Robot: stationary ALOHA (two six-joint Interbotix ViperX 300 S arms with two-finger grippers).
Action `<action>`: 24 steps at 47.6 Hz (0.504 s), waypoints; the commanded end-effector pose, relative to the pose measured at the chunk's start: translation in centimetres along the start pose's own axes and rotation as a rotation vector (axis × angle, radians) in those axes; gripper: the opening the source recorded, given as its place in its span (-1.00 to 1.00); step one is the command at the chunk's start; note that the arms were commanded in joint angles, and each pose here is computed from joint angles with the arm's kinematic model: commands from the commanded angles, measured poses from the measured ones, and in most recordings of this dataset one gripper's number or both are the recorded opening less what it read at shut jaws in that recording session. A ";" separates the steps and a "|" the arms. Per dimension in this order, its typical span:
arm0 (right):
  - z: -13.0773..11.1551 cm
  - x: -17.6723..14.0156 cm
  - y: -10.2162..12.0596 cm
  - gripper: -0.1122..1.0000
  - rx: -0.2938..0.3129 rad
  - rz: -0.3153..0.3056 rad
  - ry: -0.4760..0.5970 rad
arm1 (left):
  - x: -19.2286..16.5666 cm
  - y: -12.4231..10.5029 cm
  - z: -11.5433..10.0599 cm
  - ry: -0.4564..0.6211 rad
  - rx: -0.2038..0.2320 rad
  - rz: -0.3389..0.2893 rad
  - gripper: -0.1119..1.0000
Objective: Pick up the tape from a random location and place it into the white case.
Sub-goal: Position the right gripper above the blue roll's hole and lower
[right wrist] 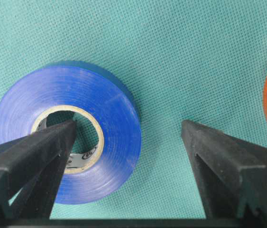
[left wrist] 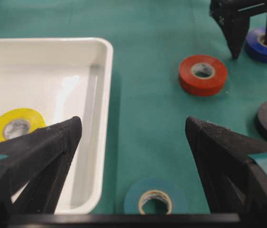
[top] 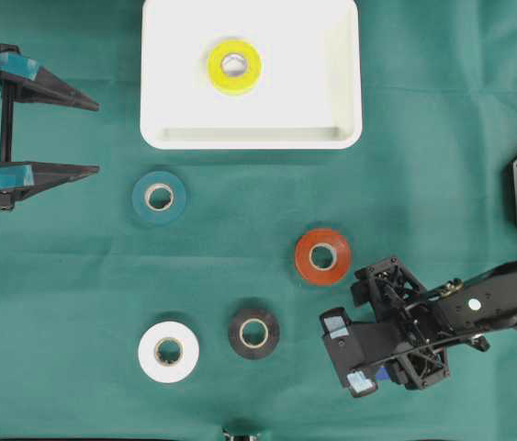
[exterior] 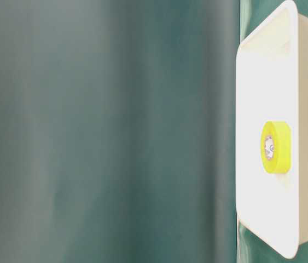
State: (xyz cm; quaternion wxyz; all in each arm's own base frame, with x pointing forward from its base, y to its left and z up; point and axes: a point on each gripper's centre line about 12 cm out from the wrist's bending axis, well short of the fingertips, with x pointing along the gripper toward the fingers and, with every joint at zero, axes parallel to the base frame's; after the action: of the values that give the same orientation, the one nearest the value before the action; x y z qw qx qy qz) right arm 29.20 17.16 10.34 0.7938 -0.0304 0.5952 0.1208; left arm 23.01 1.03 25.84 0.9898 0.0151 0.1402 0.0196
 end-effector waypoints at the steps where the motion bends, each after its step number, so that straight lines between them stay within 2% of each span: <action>1: 0.6 -0.5 0.1 0.85 0.002 0.007 -0.027 | 0.0 0.1 0.7 -0.020 -0.002 0.002 0.97; 12: 0.6 -0.5 0.1 0.79 -0.001 0.005 -0.026 | 0.0 0.1 0.7 -0.020 -0.003 0.002 0.97; 15: 0.7 -0.5 0.1 0.63 -0.005 0.004 -0.028 | 0.0 0.1 0.8 -0.021 -0.003 0.002 0.97; 24: 0.9 -0.6 0.2 -0.16 -0.009 0.005 -0.037 | 0.0 0.1 0.8 -0.021 -0.002 0.002 0.97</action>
State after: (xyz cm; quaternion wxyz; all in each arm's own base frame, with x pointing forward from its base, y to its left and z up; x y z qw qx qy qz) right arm 29.21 17.16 10.35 0.7947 -0.0350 0.5935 0.1224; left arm 23.01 1.03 25.84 0.9898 0.0151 0.1402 0.0196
